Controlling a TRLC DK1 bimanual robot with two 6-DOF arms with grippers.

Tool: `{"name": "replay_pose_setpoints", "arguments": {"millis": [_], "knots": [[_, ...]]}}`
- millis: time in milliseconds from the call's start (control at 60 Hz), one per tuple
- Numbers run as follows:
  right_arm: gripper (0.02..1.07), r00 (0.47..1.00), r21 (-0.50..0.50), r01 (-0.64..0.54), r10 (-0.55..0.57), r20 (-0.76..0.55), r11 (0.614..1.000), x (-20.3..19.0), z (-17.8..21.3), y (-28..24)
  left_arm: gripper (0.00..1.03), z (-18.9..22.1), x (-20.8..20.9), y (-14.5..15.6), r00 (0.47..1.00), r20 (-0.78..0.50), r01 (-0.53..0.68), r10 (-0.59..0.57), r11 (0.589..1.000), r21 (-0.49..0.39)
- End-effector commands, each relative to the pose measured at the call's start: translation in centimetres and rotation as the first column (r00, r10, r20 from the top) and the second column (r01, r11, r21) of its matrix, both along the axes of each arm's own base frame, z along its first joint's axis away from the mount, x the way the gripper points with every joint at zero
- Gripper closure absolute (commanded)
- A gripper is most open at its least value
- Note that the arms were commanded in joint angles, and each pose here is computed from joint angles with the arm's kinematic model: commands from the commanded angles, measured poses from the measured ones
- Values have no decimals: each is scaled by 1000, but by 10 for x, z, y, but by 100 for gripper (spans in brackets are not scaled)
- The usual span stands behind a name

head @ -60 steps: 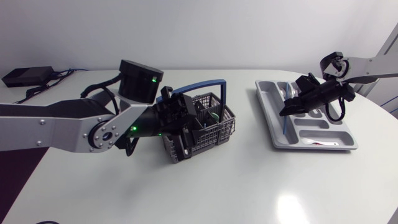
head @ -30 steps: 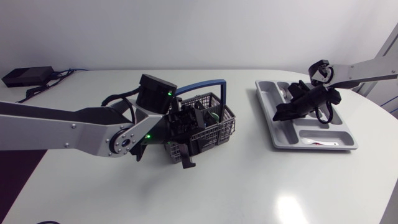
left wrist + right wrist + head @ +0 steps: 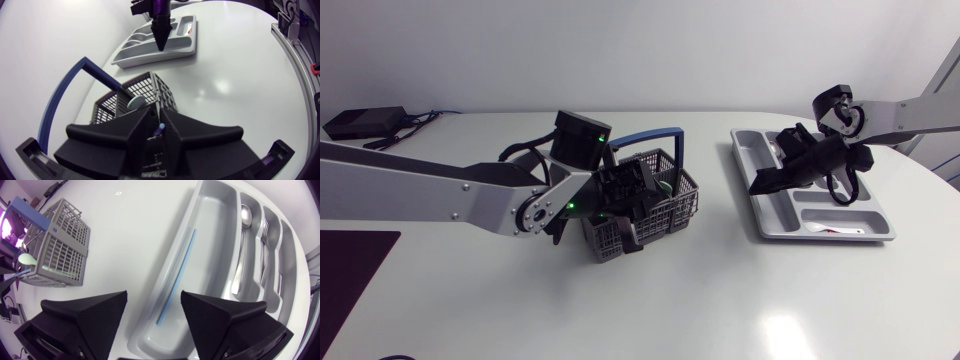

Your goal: Unload the cutlery basket into the drawer organizer.

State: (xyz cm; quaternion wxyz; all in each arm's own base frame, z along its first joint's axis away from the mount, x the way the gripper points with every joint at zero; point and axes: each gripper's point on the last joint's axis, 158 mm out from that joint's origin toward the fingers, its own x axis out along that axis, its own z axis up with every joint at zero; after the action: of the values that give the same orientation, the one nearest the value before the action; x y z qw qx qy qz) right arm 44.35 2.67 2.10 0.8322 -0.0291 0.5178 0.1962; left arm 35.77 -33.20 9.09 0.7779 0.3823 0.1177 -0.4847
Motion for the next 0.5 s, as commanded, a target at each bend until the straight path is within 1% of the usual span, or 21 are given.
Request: {"name": "replay_pose_setpoints", "arguments": {"millis": [0, 83, 167, 200, 250, 367, 433, 483], "knots": [[26, 1000, -10, -19, 19, 2, 1000, -9, -1, 7, 100, 8, 14, 1, 1000, 18, -19, 19, 1000, -8], [26, 999, -12, -43, 43, 8, 999, -13, 2, 14, 100, 11, 17, 4, 1000, 6, -29, 29, 1000, -1], [25, 997, -18, -75, 75, 24, 997, -19, 8, 25, 100, 23, 21, 6, 999, 13, -33, 33, 999, -14], [23, 995, -23, -96, 97, 36, 995, -24, 12, 30, 100, 28, 22, 7, 999, 14, -37, 37, 999, -19], [21, 991, -29, -122, 123, 58, 992, -28, 18, 38, 100, 39, 21, 7, 999, 9, -37, 37, 999, -36], [21, 978, -46, -182, 186, 98, 982, -40, 32, 55, 100, 64, 20, 9, 999, 11, -38, 39, 998, -57], [21, 967, -54, -219, 224, 121, 974, -47, 41, 65, 100, 83, 16, 9, 1000, -3, -30, 30, 996, -86], [18, 955, -61, -251, 257, 146, 966, -53, 49, 75, 100, 93, 15, 10, 999, -15, -30, 29, 995, -93]]}}
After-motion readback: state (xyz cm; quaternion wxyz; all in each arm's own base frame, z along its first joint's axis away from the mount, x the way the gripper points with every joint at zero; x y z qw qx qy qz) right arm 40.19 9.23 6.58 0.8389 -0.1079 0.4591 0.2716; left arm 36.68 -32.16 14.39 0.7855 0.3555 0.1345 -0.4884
